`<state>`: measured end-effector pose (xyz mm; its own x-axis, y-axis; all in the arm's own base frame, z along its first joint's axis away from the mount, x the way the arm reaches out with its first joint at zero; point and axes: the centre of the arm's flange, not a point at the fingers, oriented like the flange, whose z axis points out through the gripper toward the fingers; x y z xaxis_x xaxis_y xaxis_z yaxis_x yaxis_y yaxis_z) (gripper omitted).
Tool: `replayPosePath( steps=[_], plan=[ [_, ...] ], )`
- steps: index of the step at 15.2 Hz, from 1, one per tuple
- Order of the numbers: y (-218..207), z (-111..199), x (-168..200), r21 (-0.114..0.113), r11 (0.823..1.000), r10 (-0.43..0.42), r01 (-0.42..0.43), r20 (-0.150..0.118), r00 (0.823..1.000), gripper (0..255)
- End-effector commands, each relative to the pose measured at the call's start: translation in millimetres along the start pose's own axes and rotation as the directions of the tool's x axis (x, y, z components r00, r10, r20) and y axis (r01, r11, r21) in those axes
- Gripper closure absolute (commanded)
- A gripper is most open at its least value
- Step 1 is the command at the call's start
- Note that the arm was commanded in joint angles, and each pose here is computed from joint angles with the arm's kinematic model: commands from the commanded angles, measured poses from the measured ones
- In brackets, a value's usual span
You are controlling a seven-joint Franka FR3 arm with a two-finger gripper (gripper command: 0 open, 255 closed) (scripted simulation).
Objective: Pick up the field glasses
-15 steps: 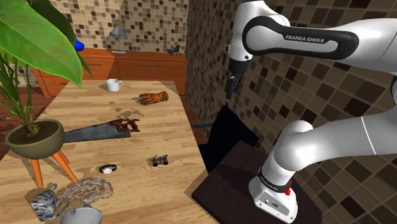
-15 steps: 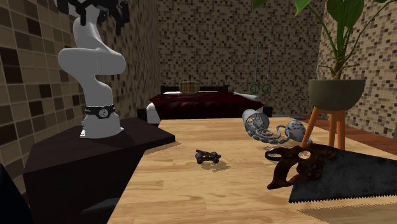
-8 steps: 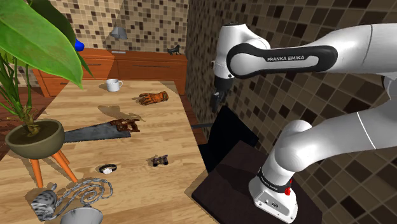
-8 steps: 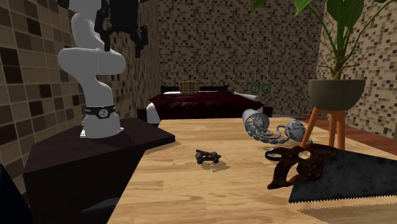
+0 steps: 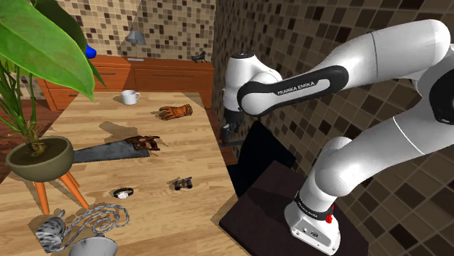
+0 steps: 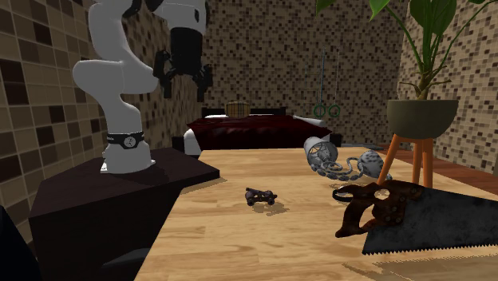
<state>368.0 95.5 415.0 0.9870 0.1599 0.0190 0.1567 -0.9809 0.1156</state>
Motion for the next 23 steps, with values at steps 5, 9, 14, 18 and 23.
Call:
replayPosePath(
  steps=[5,9,14,18,23],
  plan=[
    [-45.6,56.8,34.0,-0.005,1.0,-0.003,0.002,-0.028,1.0,0],
    [-74.5,93.2,57.3,-0.009,1.0,-0.004,0.004,-0.045,0.999,0],
    [-110.4,138.3,87.1,-0.014,1.0,-0.007,0.006,-0.067,0.998,0],
    [-139.1,174.0,111.6,-0.018,1.0,-0.009,0.007,-0.084,0.996,0],
    [-171.7,214.4,140.3,-0.023,1.0,-0.011,0.009,-0.104,0.995,0]
  ],
)
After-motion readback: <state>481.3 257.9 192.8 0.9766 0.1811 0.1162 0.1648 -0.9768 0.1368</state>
